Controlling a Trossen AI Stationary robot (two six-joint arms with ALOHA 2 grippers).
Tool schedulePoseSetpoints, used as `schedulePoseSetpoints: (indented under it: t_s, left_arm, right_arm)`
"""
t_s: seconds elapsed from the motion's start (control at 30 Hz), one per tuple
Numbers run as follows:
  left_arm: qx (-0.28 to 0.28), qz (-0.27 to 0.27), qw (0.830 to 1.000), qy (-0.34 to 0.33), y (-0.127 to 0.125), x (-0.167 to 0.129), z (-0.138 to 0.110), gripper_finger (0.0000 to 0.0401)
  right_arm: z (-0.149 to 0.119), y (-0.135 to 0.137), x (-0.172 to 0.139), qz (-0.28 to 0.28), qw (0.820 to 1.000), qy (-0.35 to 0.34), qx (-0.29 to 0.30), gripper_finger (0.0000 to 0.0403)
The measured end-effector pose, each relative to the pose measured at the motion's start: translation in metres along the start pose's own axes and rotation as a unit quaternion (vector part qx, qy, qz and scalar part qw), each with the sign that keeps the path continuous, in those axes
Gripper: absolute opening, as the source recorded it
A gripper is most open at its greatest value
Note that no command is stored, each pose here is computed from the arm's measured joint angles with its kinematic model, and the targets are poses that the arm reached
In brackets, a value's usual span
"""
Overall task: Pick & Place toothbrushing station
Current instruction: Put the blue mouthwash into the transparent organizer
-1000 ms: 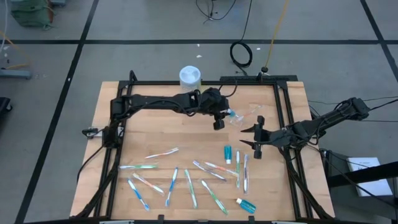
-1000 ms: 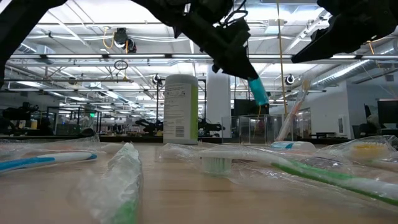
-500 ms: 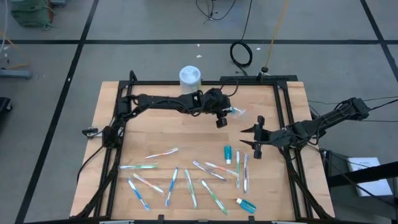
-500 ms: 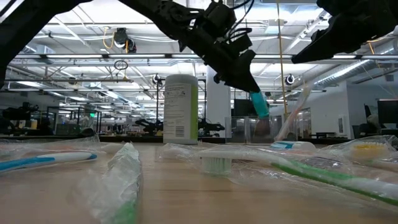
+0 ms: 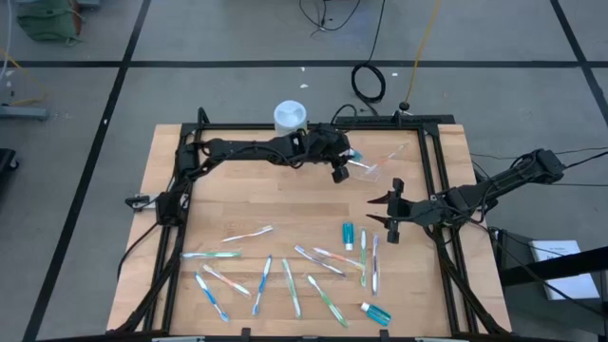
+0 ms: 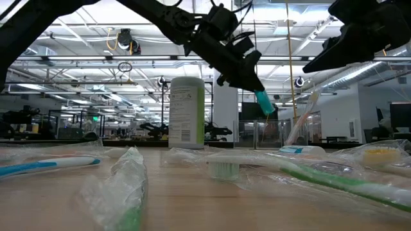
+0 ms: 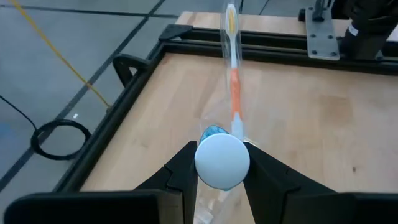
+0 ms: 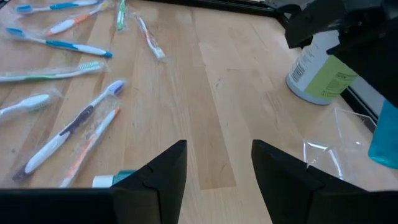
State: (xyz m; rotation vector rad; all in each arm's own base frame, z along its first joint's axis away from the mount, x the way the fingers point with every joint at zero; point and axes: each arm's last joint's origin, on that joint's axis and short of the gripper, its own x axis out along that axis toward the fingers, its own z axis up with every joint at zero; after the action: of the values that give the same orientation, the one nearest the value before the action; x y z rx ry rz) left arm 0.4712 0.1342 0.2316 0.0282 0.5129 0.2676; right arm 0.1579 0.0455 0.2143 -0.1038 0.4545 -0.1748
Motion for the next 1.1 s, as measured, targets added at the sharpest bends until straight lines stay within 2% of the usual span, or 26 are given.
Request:
schedulePoseSetpoints:
  t_s: [0.13, 0.3, 0.63, 0.87, 1.1]
  left_arm:
    - [-0.001, -0.006, 1.0, 0.028, 0.001, 0.009, -0.013, 0.0106]
    - [0.002, -0.029, 0.999, 0.027, -0.003, 0.01, -0.013, 0.0106]
    - [0.003, -0.032, 0.997, 0.076, -0.005, 0.008, -0.022, 0.0106]
    - [0.005, -0.036, 0.996, 0.082, -0.01, 0.008, -0.023, 0.0106]
    - [-0.001, -0.046, 0.99, 0.132, -0.018, 0.006, -0.032, 0.0106]
  right_arm:
    - [0.001, 0.0, 0.0, 0.0, 1.0, -0.003, 0.003, 0.0171]
    - [0.001, 0.0, 0.0, 0.0, 1.0, -0.002, 0.013, 0.0171]
    - [0.0, 0.0, 0.0, 0.0, 1.0, -0.002, 0.014, 0.0171]
    - [-0.002, 0.0, 0.0, -0.001, 1.0, 0.008, 0.027, 0.0171]
    - [-0.003, 0.0, 0.0, -0.002, 0.999, 0.014, 0.03, 0.0171]
